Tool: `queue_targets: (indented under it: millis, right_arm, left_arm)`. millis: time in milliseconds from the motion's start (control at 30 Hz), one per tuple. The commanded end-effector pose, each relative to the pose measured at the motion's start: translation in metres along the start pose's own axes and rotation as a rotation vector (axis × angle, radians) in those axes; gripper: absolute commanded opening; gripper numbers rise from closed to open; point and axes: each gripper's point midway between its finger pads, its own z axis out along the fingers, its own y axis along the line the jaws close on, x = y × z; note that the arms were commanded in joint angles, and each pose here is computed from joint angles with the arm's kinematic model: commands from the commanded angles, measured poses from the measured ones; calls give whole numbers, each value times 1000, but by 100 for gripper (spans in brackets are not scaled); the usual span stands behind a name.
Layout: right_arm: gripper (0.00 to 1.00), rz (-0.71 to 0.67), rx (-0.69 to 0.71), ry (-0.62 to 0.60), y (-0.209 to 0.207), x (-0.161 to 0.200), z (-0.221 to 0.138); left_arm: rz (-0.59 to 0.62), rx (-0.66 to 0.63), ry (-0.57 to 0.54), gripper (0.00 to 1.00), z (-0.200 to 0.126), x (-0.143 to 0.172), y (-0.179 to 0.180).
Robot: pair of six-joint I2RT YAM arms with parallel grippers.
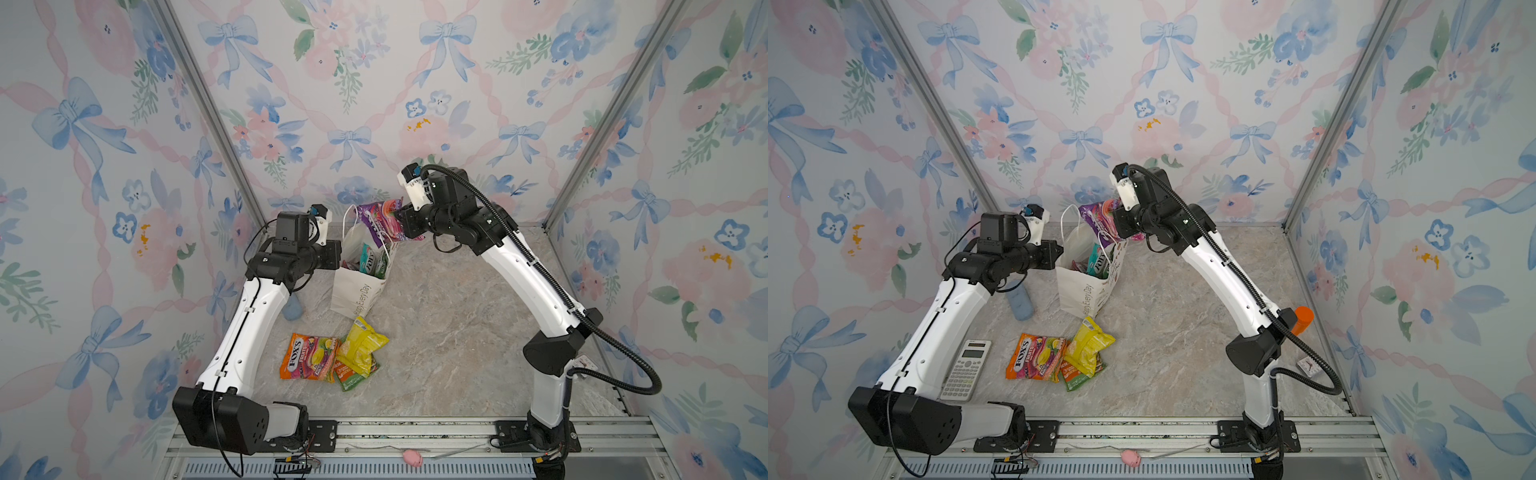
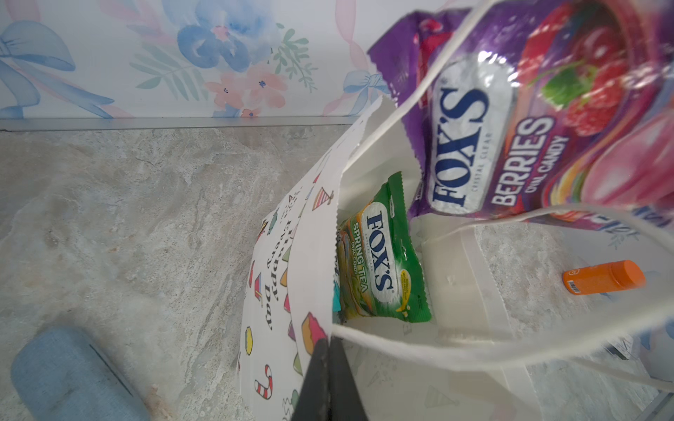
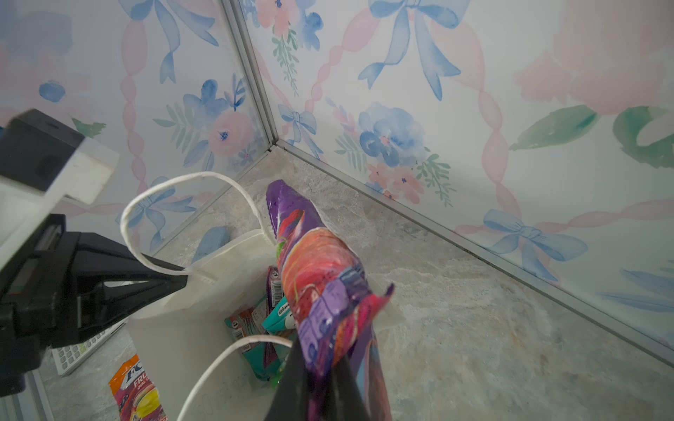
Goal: Place the snacks into the paper bag
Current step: Place the snack in the paper bag.
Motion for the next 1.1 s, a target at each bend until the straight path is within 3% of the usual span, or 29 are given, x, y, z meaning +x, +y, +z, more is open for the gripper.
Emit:
queue_targets:
  millis: [0,1067]
  right_arm:
    - [0,-11,-3,-99,5,-26,-37]
    - [0,-176,-34,81,32,15,-26]
  left_arm:
    - [16,25,-45,0,-8,-9,-6]
    - [19,25,-48,0,-9,-9,-7]
